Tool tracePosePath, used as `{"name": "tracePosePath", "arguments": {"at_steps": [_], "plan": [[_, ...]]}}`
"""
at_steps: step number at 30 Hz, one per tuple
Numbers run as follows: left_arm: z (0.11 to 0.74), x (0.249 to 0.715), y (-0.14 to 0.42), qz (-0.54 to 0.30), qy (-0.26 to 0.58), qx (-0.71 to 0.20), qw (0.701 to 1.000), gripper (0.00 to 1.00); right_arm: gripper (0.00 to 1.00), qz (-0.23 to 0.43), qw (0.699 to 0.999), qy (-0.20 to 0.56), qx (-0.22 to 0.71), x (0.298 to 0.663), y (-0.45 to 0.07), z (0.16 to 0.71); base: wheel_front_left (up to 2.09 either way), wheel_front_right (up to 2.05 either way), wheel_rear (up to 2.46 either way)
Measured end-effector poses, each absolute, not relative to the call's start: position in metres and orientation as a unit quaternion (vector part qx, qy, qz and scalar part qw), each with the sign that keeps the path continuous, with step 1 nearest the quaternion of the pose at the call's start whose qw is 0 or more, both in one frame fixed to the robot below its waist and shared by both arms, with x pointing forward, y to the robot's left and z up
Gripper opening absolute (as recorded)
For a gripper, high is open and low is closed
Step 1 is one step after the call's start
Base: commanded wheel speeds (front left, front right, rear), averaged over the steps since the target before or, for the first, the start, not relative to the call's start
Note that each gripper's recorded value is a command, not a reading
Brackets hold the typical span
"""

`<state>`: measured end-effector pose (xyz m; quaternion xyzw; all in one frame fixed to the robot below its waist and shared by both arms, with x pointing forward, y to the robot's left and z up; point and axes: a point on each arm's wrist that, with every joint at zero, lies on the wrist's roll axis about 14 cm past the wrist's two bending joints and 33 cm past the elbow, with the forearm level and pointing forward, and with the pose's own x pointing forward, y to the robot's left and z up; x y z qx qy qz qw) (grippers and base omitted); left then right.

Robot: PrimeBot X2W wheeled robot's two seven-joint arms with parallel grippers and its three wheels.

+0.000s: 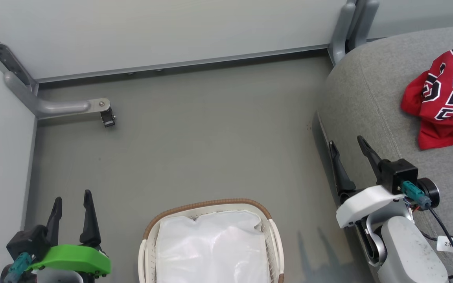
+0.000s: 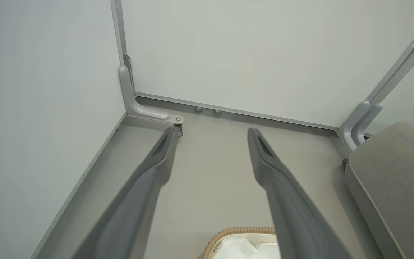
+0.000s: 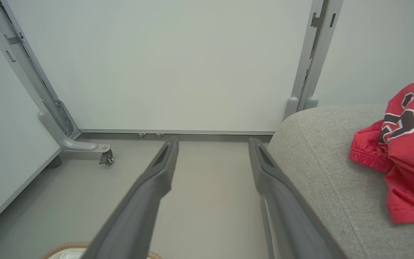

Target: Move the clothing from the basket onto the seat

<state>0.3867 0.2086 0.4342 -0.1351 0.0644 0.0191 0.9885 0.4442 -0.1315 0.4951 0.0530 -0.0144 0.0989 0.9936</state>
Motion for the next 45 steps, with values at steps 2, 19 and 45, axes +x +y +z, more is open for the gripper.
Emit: {"name": "tracePosePath", "arguments": {"at_steps": [2, 19, 45], "plan": [[0.436, 0.381, 0.209, 0.021, 0.061, -0.138, 0.988, 1.00, 1.00, 0.099, 0.993, -0.015, 0.055, 0.439, -0.132, 0.496, 0.00, 0.00, 0.00], [0.420, 0.348, 0.202, 0.032, 0.088, -0.158, 0.983, 0.00, 0.00, 0.089, 0.993, 0.035, 0.072, 0.398, -0.134, 0.465, 0.00, 0.00, 0.00], [0.427, 0.353, 0.210, 0.076, 0.086, -0.341, 0.933, 0.00, 0.00, 0.016, 0.956, 0.054, 0.287, 0.397, -0.161, 0.467, 0.00, 0.00, 0.00]]}}
